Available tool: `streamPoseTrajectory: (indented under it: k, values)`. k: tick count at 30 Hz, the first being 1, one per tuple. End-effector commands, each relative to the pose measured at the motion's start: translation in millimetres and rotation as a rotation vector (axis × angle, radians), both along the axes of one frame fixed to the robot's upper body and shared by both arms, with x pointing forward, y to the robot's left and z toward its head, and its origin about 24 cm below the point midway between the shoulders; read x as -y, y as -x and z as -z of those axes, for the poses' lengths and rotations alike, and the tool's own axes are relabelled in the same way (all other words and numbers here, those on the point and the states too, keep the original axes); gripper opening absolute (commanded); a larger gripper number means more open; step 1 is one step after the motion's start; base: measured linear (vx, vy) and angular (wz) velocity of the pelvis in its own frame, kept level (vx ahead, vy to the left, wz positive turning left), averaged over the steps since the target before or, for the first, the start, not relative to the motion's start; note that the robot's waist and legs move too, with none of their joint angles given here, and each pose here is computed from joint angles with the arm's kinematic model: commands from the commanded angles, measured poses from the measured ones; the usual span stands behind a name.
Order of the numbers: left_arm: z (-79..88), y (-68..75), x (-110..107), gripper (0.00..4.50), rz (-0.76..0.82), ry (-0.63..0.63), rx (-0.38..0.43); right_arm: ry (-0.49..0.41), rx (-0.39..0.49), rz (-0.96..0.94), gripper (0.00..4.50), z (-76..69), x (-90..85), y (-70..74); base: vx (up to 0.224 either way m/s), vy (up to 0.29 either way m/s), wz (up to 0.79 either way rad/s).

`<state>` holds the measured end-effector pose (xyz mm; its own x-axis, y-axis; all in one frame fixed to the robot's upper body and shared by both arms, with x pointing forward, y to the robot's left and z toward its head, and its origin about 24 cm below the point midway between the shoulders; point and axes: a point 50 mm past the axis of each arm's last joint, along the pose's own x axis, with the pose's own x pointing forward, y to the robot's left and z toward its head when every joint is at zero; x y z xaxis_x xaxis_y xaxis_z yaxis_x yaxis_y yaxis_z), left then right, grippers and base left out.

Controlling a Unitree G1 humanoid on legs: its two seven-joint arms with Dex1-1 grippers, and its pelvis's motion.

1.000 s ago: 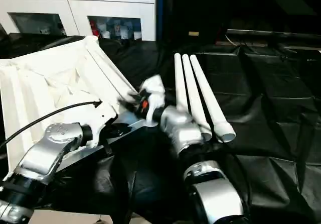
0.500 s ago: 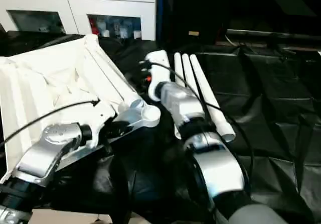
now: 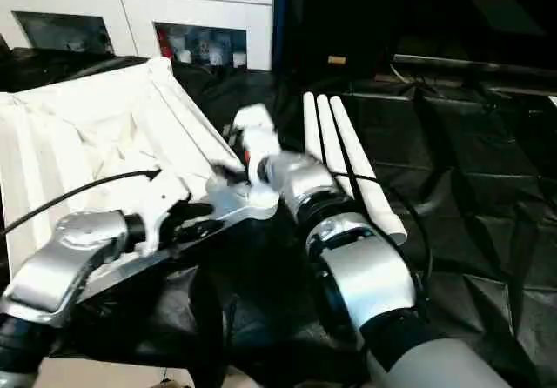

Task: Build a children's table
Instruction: Insert table leg to table base

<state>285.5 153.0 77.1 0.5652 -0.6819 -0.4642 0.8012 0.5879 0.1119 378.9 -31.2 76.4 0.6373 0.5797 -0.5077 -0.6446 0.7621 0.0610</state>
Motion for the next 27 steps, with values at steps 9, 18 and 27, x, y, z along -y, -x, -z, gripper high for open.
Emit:
streamPoseTrajectory:
  k: [9, 18, 27]
  values:
    - [-3.0, 3.3, -4.1, 2.29, -0.007, -0.014, -0.002, -0.060, -0.015, 0.038, 3.89, -0.7, 0.6, -1.1, 0.000, 0.000, 0.00]
    - [-1.3, 5.9, -3.4, 2.29, 0.002, -0.017, -0.016, -0.063, -0.033, 0.058, 3.24, 7.2, 8.3, 0.3, 0.000, 0.000, 0.00]
    - [1.1, 9.3, -3.2, 2.29, 0.005, -0.024, -0.028, -0.022, -0.056, 0.056, 2.38, 17.8, 13.8, 4.1, 0.000, 0.000, 0.00]
